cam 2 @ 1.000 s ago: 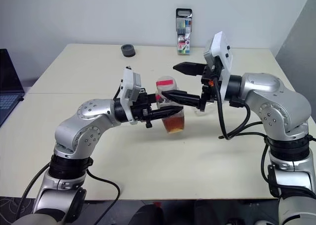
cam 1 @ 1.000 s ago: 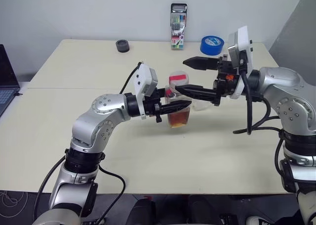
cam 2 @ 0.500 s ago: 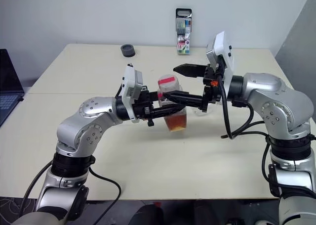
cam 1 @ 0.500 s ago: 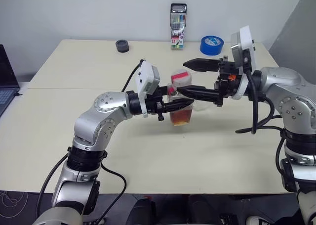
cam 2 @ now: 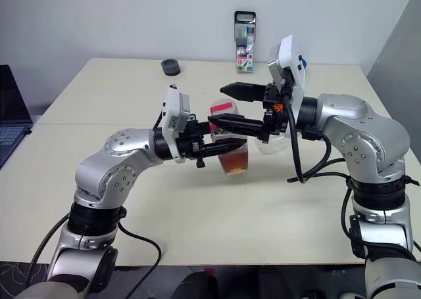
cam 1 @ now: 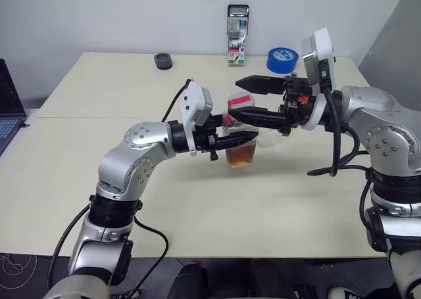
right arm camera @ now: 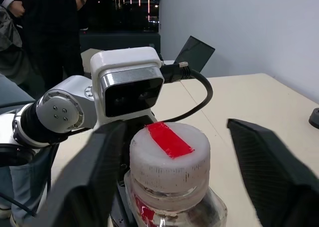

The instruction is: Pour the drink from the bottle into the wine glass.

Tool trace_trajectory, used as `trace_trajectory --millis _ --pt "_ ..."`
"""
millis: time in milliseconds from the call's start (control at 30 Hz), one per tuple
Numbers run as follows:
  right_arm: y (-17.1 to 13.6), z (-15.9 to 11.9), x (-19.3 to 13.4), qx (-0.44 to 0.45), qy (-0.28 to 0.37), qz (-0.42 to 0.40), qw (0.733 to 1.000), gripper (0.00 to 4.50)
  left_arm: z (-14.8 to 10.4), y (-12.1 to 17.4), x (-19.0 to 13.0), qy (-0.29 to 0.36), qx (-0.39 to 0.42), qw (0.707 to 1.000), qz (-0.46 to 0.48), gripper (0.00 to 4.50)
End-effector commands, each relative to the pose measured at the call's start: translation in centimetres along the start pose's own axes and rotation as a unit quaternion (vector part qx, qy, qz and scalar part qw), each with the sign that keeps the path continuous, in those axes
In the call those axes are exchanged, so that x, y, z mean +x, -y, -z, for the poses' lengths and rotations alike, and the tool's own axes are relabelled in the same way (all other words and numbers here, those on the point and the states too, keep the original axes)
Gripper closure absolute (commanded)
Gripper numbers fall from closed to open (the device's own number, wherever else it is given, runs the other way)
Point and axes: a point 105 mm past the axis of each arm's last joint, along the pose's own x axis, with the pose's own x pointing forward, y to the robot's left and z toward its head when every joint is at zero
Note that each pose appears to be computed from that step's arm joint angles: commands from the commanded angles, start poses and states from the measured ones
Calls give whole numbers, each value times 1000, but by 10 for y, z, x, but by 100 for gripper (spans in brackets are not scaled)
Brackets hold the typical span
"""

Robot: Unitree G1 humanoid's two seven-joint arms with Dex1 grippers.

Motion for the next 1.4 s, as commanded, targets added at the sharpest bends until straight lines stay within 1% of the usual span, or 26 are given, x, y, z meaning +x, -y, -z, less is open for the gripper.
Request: trace_trajectory --millis 33,67,100,267,433,633,733,833,900,967,1100,1133,1200,1267,1367,1400 --pt "-7 -11 -1 -18 15 -16 1000 243 -18 2 1 19 35 999 7 262" --pt "-7 -12 -1 -19 15 -17 1000 268 -18 2 1 19 35 999 7 262" --pt "-7 -12 -1 -20 15 -17 1000 274 -18 2 1 19 35 999 7 262" --pt "-4 -15 -1 -30 15 -11 999 274 -17 4 1 19 34 999 8 262" --pt "9 -36 -3 -61 33 4 998 274 -16 5 0 18 34 999 8 262" --pt "11 -49 -2 -103 33 0 994 274 -16 6 -1 18 33 999 8 262" --pt "18 -49 -8 -72 43 29 996 274 -16 6 -1 18 33 999 7 262" --pt "27 -40 -23 -49 40 77 995 274 -16 6 -3 17 32 999 3 262" --pt "34 -31 -34 -37 35 120 992 274 -15 6 -4 15 32 999 2 262" --pt "40 -15 -45 -40 16 169 985 274 -16 6 -5 15 31 999 -2 262" --pt "46 31 -71 -28 -30 264 964 274 -17 5 -5 16 29 999 -5 262" --pt "47 43 -77 -26 -39 287 957 274 -17 6 -5 16 28 999 -5 262" --pt "50 74 -92 -23 -67 354 932 274 -17 6 -5 16 27 999 -6 262" --pt "47 101 -103 -23 -94 394 914 274 -16 6 -4 17 25 1000 -5 262" --pt "45 123 -113 -19 -112 436 893 274 -16 8 -4 17 24 1000 -5 262" --pt "42 136 -116 -15 -126 446 886 274 -16 8 -4 16 23 1000 -5 262"
